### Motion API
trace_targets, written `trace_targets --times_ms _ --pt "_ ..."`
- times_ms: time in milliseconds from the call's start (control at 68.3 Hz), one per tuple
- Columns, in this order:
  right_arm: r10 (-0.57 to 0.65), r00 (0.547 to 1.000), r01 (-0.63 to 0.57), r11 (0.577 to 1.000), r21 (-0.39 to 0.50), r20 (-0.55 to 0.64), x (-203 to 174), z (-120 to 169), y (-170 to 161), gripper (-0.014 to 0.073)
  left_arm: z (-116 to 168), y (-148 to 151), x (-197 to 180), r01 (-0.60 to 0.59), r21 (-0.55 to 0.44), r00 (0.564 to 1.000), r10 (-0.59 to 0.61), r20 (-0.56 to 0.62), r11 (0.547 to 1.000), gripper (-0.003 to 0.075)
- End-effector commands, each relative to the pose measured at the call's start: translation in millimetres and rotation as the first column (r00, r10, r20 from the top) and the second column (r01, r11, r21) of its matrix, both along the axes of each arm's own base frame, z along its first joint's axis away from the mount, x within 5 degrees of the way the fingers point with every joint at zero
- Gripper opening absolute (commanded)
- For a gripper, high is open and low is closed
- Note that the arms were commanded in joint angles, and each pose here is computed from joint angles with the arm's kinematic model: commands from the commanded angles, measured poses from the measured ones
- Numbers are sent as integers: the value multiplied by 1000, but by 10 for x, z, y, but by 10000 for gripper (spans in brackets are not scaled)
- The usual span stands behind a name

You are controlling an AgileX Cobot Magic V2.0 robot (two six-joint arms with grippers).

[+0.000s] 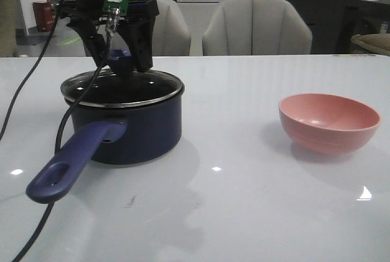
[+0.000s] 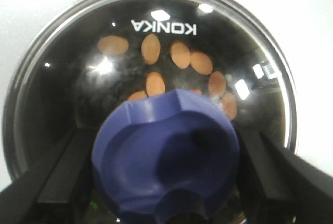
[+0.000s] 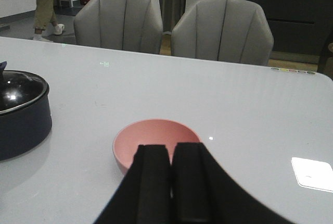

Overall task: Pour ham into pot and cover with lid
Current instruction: 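Carry the glass lid over the pot and lower it onto the rim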

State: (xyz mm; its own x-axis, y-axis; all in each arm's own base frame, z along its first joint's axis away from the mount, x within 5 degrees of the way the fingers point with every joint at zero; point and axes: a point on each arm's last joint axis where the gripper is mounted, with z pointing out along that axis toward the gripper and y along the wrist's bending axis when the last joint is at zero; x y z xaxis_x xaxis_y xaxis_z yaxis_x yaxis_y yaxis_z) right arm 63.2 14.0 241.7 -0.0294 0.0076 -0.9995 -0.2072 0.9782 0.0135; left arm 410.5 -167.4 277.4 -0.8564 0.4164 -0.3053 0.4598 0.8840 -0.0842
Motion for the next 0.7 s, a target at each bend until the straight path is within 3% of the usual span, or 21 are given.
trace_targets --times_ms 0,249,469,688 --pt "-16 994 14 1000 17 106 -3 170 -15 148 382 -19 -52 -11 -65 992 19 122 998 523" --pt "-16 994 14 1000 17 106 -3 170 -15 148 377 -17 -62 -10 -62 994 17 110 998 526" --pt "-16 994 14 1000 17 106 -3 170 -15 148 382 -30 -72 -9 -78 995 17 99 997 646" --pt "-16 994 14 1000 17 106 -3 170 -15 148 404 2 -104 -4 -39 998 6 68 999 648"
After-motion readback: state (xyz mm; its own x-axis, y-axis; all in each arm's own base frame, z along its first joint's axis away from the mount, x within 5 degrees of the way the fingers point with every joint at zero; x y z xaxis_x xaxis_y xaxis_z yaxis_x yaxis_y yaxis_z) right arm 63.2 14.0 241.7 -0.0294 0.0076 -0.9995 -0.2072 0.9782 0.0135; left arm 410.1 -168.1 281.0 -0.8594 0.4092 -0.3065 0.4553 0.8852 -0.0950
